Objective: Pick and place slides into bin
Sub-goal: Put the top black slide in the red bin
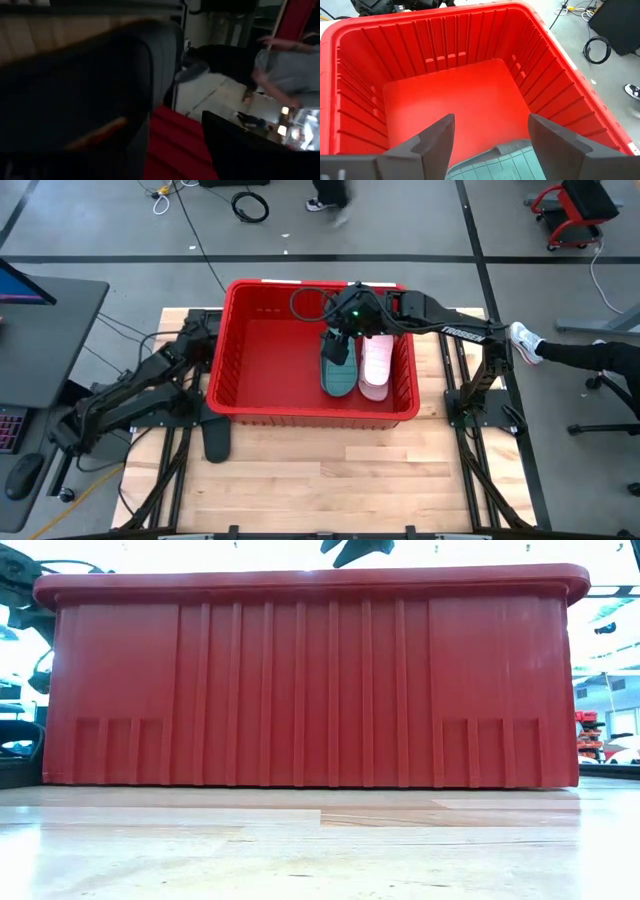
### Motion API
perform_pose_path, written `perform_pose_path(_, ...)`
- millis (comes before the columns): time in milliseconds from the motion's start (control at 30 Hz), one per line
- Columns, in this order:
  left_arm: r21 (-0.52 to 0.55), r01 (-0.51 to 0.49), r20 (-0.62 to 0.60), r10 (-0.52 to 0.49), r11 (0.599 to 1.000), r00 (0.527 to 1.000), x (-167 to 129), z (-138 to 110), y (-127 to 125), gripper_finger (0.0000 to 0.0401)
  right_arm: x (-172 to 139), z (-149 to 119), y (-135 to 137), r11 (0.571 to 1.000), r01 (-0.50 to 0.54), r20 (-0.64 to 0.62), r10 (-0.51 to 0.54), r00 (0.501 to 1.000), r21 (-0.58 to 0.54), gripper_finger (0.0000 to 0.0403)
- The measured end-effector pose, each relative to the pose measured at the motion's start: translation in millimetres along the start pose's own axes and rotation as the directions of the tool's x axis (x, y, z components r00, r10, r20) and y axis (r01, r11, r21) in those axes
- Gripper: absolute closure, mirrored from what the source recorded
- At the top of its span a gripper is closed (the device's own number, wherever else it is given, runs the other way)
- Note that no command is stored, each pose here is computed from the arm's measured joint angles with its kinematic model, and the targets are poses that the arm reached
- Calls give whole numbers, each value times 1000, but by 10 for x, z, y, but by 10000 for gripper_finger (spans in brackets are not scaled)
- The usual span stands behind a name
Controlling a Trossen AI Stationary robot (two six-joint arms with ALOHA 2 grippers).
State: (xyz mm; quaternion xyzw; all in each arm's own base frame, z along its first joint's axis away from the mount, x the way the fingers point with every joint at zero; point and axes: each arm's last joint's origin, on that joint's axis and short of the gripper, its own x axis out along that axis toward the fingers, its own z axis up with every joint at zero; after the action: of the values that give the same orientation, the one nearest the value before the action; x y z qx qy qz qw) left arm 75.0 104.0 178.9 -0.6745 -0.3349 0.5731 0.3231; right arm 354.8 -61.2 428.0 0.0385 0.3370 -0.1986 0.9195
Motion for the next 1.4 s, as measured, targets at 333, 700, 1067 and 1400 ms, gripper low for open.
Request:
perform_pose_path(333, -12, -179, 30, 179, 984, 983, 249, 88, 44, 219, 2, 2, -12, 1000, 13, 1, -13, 1000, 20, 144)
perform_pose_path(700, -16, -186, 91, 187, 982, 978, 515, 125, 17, 218, 2, 2, -11, 998, 13, 2, -13, 1000, 63, 144)
perform_pose_path(1067, -23, -138, 117, 140, 990, 983, 764, 159, -27, 228, 3, 2, -16, 994, 30, 3, -31, 1000, 100, 144)
perform_pose_path(1400, -14, -127, 160, 127, 992, 979, 803, 116, 3, 280, 3, 2, -12, 992, 30, 3, -30, 1000, 123, 144)
